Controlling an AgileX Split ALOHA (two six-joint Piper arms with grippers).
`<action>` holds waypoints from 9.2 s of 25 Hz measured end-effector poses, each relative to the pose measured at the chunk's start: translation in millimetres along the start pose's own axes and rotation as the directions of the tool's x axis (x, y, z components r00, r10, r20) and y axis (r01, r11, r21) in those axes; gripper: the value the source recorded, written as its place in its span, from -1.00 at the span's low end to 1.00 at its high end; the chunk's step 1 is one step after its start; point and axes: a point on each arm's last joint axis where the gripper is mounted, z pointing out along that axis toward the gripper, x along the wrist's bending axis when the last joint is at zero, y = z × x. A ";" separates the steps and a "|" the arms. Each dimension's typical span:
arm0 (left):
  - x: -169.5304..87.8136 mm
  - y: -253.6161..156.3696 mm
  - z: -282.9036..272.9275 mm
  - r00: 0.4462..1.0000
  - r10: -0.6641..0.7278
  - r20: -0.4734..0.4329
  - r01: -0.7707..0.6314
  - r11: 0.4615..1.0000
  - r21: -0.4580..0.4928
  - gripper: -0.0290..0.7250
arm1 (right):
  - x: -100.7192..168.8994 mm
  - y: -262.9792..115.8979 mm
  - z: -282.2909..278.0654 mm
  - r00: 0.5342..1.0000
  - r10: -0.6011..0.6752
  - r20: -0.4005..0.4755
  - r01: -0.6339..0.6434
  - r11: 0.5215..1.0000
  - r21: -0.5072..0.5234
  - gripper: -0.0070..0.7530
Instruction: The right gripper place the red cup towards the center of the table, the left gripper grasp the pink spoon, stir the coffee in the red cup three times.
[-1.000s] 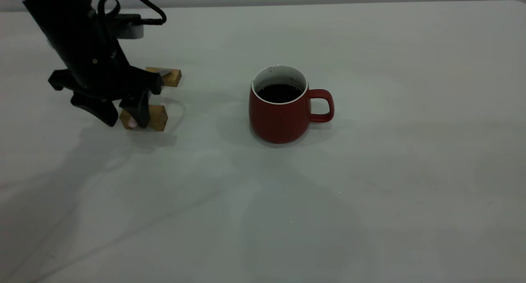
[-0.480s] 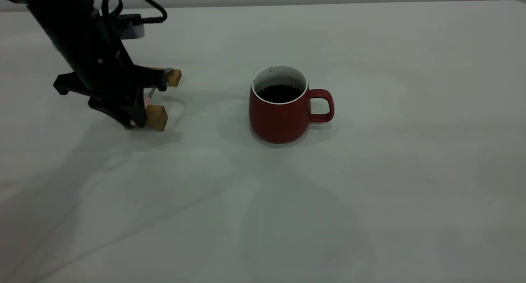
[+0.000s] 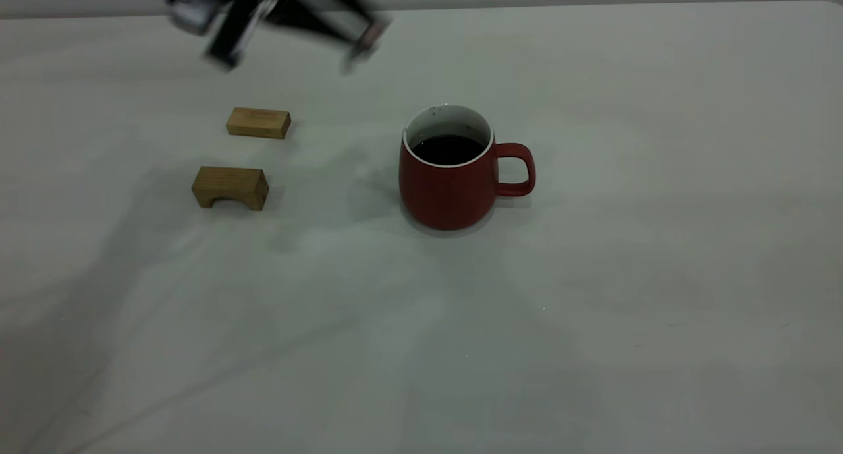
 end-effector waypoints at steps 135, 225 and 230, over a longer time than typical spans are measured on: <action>17.8 19.2 69.1 0.806 -0.592 -0.022 0.592 0.805 0.043 0.10 | 0.0 0.0 0.0 1.000 0.007 0.000 -0.007 1.000 0.000 0.57; 310.1 -257.6 -204.7 0.490 0.362 -0.793 -0.840 -0.046 -0.540 0.15 | 0.0 0.0 0.0 1.000 0.007 0.000 -0.007 1.000 0.000 0.57; 310.1 -257.6 -204.8 0.490 0.361 -0.793 -0.840 -0.046 -0.540 0.15 | 0.0 0.0 0.0 1.000 0.007 0.000 -0.007 1.000 0.000 0.57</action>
